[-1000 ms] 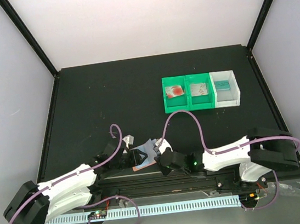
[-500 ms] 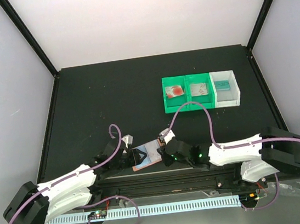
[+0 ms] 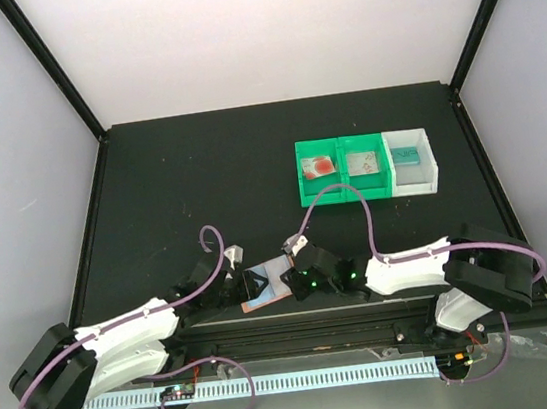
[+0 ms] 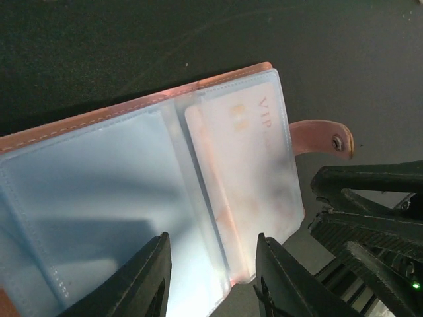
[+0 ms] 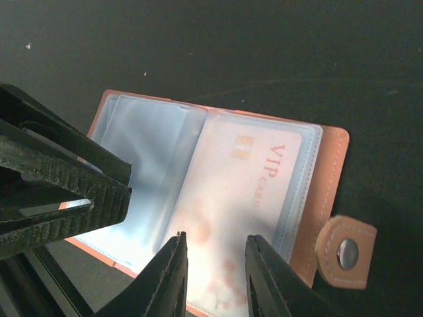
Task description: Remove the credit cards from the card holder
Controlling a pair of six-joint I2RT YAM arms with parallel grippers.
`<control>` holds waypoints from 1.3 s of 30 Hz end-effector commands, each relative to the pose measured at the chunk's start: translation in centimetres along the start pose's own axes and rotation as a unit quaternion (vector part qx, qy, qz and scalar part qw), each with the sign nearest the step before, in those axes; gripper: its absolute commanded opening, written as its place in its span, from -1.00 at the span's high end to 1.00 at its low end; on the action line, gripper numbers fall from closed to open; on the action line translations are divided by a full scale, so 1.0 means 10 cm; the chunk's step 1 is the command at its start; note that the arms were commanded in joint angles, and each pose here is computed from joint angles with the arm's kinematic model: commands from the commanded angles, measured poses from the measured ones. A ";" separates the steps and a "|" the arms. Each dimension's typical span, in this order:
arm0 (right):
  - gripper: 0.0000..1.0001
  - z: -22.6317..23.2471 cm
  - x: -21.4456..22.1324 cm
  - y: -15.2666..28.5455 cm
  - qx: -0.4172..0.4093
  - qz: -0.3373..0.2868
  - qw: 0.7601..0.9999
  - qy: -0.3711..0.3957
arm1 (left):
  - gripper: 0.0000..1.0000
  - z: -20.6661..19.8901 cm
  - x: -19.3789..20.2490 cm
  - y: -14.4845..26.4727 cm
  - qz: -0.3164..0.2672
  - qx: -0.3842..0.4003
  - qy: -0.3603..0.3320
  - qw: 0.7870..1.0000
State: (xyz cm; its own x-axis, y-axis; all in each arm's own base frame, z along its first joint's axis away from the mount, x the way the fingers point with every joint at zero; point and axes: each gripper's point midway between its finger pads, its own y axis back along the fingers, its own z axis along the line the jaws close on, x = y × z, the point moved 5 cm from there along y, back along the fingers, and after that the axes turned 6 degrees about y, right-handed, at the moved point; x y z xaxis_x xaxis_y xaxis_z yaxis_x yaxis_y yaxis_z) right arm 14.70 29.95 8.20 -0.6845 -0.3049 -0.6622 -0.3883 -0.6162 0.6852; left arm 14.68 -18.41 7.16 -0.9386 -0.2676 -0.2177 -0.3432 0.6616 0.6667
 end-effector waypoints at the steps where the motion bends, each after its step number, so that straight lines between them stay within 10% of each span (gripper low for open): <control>1: 0.43 0.00 -0.09 -0.05 -0.004 -0.001 1.000 -0.011 | 0.27 0.03 -0.03 -0.02 -0.007 0.001 0.003 1.000; 39: 0.24 -0.16 -0.01 -0.20 0.013 0.026 0.999 -0.039 | 0.15 0.00 -0.11 0.17 -0.034 -0.034 -0.006 0.999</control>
State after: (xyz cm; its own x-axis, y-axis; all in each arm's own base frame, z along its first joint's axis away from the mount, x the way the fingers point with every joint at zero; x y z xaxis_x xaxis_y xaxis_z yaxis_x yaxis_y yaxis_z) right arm 16.35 29.64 6.40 -0.7466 -0.2871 -0.6001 -0.3720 -0.5678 0.7344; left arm 14.52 -17.54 7.39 -0.9310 -0.2799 -0.2343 -0.3625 0.6323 0.6847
